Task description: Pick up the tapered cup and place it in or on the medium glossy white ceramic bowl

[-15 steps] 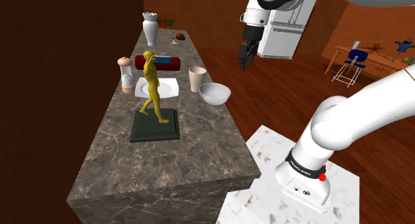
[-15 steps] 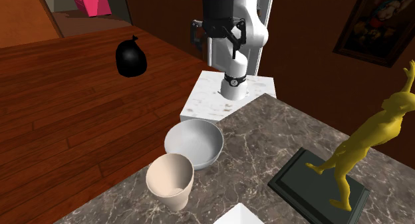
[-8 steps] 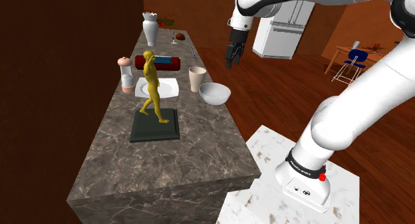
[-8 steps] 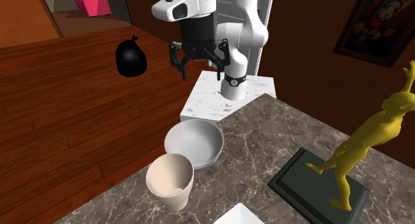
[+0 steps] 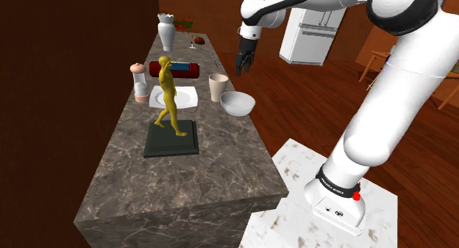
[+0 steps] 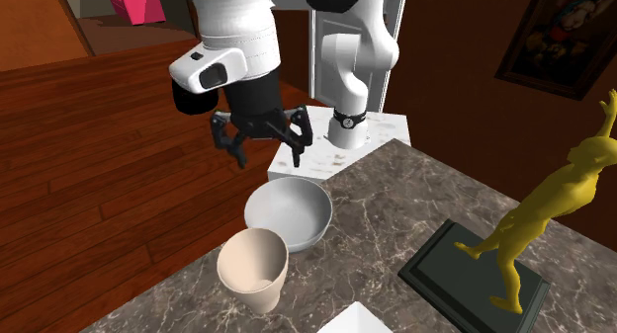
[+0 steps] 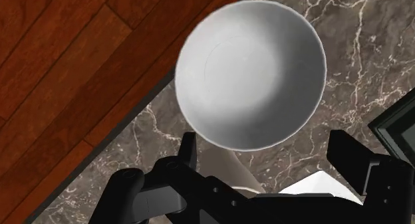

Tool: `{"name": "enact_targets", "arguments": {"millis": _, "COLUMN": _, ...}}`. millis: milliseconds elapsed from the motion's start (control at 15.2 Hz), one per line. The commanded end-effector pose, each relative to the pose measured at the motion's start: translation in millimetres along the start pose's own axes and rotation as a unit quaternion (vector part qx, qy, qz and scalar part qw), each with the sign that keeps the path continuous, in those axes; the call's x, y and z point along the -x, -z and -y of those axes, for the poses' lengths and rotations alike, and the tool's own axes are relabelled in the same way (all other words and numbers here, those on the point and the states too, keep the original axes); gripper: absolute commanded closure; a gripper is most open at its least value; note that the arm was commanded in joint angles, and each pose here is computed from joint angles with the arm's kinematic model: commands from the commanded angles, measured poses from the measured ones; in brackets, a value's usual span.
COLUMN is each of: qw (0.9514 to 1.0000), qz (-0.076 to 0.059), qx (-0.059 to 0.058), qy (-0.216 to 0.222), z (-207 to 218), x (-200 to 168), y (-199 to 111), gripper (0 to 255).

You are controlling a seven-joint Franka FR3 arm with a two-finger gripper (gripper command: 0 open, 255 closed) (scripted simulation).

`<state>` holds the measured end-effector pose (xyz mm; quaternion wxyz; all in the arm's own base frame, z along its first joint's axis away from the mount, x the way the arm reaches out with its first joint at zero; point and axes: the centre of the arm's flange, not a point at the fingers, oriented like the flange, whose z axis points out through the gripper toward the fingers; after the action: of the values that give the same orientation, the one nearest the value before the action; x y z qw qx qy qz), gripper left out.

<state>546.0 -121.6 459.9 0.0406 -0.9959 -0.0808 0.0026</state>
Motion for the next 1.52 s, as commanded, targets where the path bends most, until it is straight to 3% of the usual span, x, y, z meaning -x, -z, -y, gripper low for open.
{"name": "enact_targets", "arguments": {"millis": 0, "qw": 1.0000, "qz": -0.004, "qx": -0.003, "qy": 0.005, "z": -12, "x": -22, "y": -8, "gripper": 0}}
{"name": "enact_targets", "arguments": {"millis": 660, "qw": 0.9993, "qz": -0.020, "qx": -0.018, "qy": 0.024, "z": -69, "x": -128, "y": -48, "gripper": 0}}
{"name": "enact_targets", "arguments": {"millis": 1122, "qw": 0.9993, "qz": -0.020, "qx": -0.018, "qy": 0.024, "z": -68, "x": -130, "y": -85, "gripper": 0}}
{"name": "enact_targets", "arguments": {"millis": 1452, "qw": 0.9993, "qz": -0.020, "qx": -0.018, "qy": 0.024, "z": -68, "x": -130, "y": -88, "gripper": 0}}
